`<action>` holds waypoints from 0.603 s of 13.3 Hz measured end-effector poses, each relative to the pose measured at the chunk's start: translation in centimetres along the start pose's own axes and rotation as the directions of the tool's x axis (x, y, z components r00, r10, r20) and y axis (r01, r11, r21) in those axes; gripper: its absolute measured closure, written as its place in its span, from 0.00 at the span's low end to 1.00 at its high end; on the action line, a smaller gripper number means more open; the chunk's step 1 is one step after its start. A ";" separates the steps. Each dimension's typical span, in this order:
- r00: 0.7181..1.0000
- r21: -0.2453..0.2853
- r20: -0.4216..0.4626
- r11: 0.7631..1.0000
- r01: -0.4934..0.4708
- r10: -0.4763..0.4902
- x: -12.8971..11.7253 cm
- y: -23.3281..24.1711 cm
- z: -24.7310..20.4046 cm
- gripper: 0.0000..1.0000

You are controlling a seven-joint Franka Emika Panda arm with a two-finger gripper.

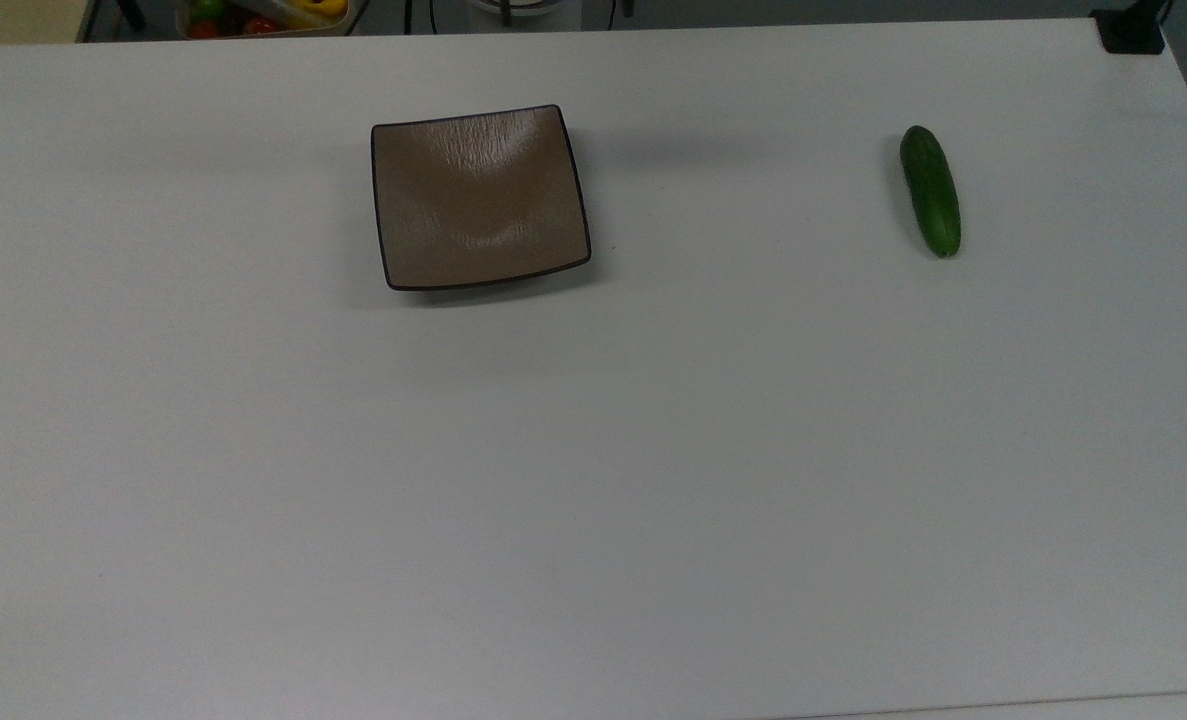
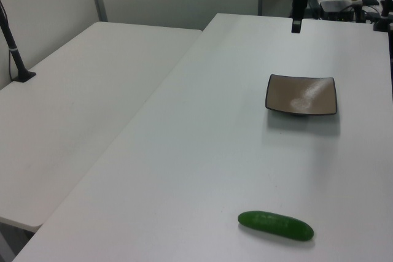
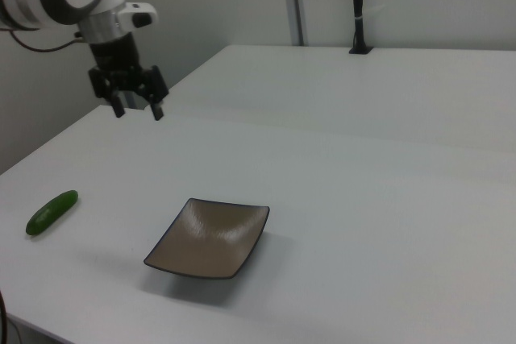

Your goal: Cucumber placed on a ceramic plate

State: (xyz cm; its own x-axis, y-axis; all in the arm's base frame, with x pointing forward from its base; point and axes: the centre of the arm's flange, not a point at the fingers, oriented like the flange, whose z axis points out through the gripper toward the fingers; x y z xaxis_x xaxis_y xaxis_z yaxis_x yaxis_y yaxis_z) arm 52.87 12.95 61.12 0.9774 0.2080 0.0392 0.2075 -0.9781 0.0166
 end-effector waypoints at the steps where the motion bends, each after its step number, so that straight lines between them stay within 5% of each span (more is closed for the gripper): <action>1: 1.000 0.009 0.000 1.000 0.010 -0.010 -0.1 -1.6 0.0 0.00; 4: 0.997 0.067 0.002 0.995 0.072 -0.072 -1.3 -10.1 -0.4 0.00; 8: 0.992 0.076 -0.005 0.989 0.128 -0.128 -2.7 -18.3 0.7 0.00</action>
State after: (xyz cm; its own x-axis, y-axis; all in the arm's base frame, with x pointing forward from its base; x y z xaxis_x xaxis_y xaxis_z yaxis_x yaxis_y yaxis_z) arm 46.49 30.26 60.03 0.9427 0.3311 0.0417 0.3331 -0.9413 -0.0548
